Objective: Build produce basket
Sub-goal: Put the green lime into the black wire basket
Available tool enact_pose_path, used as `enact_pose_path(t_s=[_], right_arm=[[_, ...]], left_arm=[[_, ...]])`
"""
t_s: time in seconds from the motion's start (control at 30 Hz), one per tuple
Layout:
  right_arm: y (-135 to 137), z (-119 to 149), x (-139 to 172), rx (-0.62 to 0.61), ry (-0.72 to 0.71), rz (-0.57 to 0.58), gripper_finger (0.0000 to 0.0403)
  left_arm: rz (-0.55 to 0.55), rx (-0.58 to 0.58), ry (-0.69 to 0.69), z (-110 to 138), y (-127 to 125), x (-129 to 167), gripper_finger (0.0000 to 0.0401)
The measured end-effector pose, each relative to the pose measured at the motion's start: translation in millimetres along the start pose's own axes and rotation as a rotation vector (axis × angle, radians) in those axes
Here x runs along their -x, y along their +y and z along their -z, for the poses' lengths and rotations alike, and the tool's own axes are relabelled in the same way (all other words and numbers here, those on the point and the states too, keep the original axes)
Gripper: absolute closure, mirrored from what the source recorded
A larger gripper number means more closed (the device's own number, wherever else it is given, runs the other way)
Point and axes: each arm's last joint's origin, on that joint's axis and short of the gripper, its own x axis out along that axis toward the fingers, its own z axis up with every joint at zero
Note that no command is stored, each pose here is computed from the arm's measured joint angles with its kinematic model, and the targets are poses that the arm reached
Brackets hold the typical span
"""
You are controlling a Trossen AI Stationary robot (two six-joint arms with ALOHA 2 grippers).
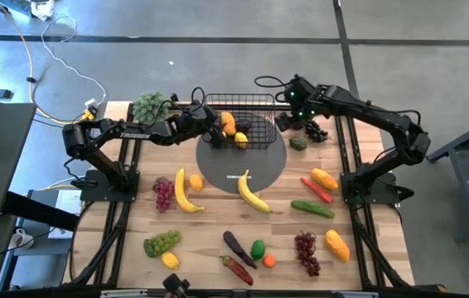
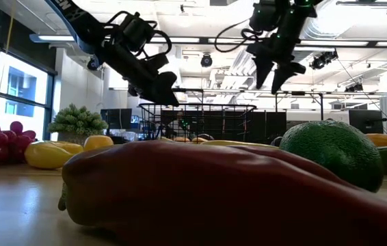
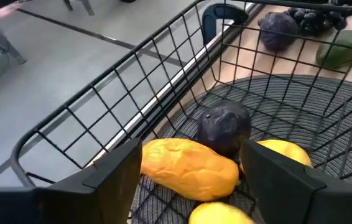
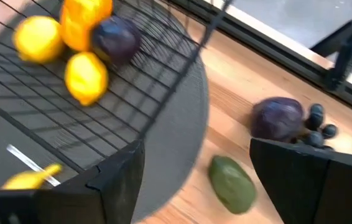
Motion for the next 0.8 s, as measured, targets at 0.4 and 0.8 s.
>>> enact_pose_path(t_s=[0.4,0.8], right_arm=[[-30.0,9.1,0.3,0.162,0.196,0.007,0.013],[-47.9,28.2,-25.9,0.159,0.301,-0.035,0.013]], left_arm=[[0.015,0.099,-0.106,-22.7,8.5,26.7,0.0137],[0.011,0.189,-0.251,-48.3,21.4,67.8,0.0139]])
